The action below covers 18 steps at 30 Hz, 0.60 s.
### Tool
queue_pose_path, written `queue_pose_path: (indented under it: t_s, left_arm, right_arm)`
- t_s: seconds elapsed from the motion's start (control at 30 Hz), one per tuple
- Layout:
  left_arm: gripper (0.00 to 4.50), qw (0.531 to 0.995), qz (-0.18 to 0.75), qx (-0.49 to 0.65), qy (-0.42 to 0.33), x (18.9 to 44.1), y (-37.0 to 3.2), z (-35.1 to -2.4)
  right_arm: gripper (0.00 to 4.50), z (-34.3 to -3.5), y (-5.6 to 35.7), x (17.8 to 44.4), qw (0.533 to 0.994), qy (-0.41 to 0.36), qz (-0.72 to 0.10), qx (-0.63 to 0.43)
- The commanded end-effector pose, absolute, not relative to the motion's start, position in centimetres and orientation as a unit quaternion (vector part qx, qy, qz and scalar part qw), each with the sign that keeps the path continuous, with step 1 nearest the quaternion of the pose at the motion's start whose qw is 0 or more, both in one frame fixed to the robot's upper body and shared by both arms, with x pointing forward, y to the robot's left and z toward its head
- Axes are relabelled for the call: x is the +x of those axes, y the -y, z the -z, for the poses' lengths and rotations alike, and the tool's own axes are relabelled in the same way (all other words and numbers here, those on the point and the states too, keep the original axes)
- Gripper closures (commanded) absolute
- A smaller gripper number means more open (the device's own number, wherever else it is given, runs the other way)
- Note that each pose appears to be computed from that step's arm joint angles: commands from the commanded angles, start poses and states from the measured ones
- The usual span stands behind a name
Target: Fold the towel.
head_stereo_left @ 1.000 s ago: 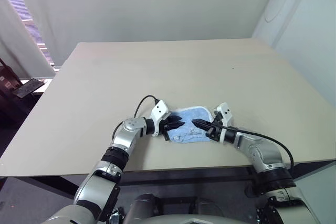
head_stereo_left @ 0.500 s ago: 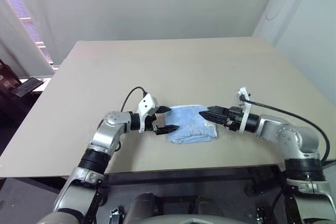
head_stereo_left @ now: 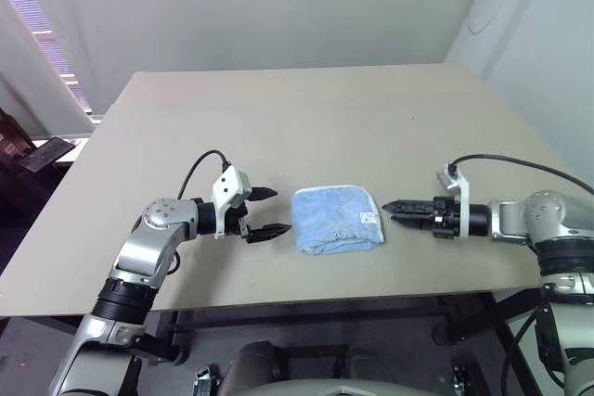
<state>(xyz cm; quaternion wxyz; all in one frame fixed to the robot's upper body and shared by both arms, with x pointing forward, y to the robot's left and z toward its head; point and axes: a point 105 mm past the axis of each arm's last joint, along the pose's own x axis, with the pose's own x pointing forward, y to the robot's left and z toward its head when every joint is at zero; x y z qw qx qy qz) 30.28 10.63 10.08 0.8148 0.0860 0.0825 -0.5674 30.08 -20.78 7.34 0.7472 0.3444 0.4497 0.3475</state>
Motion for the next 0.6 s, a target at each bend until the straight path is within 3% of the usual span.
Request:
queue_pose_path:
  t_s: [0.03,0.6]
  left_arm:
    - [0.0,0.818,0.567,0.086,-0.046,30.0,-10.8,-12.3]
    - [0.0,0.819,0.56,0.095,-0.078,28.8,-11.5,-12.1]
  right_arm:
    - [0.39,-7.7,20.2,30.7,0.742,-0.452,-0.368,0.332]
    - [0.39,-5.8,14.5,32.7,0.698,-0.473,-0.439,0.312]
